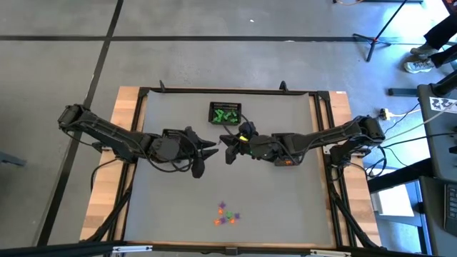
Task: Sort Halloween decoration
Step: Put the violet spider toy into the left bin
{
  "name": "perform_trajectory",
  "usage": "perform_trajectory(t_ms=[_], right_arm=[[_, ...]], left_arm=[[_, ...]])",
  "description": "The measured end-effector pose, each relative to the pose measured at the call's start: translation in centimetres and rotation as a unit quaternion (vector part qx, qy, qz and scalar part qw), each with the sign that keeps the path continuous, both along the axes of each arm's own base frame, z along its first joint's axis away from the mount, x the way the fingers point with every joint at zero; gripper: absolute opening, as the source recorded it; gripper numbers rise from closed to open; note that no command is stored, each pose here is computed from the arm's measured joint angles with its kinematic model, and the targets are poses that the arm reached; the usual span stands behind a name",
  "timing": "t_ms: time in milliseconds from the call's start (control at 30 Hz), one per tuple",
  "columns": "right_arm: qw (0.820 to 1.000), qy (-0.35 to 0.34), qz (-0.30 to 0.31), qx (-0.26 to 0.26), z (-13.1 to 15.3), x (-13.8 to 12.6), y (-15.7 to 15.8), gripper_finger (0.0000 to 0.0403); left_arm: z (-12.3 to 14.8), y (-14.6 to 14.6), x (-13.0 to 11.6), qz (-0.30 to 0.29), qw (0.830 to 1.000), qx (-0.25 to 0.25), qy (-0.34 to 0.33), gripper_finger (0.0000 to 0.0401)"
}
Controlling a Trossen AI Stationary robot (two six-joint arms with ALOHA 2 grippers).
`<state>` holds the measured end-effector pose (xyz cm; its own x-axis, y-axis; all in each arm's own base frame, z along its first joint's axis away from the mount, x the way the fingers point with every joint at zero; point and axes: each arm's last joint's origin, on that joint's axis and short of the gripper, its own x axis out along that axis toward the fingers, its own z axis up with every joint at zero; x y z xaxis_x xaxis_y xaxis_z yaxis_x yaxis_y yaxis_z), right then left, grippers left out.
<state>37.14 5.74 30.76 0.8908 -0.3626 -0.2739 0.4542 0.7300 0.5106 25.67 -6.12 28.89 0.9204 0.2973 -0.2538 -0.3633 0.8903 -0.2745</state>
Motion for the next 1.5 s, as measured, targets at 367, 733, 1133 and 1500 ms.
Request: perform_trajectory(t_ms=[367, 733, 1133, 1500], right_arm=[[1.000, 0.012, 0.009, 0.021, -1.3, 0.7, 0.2, 0.0000], [1.000, -0.001, 0.011, 0.023, -1.1, 0.8, 0.2, 0.0000], [1.000, 0.000, 0.014, 0.024, -1.1, 0.8, 0.3, 0.0000], [1.000, -0.002, 0.016, 0.021, -1.0, 0.7, 0.3, 0.0002]], left_arm=[[-0.3, 0.3, 0.5, 0.022, 1.000, 0.001, -0.004, 0.0122], [-1.3, 0.6, 1.0, 0.032, 0.999, -0.015, 0.015, 0.0122], [-1.3, 0.7, 1.0, 0.040, 0.999, -0.011, 0.016, 0.0095], [-1.3, 0.7, 1.1, 0.029, 0.999, -0.014, 0.019, 0.0006]])
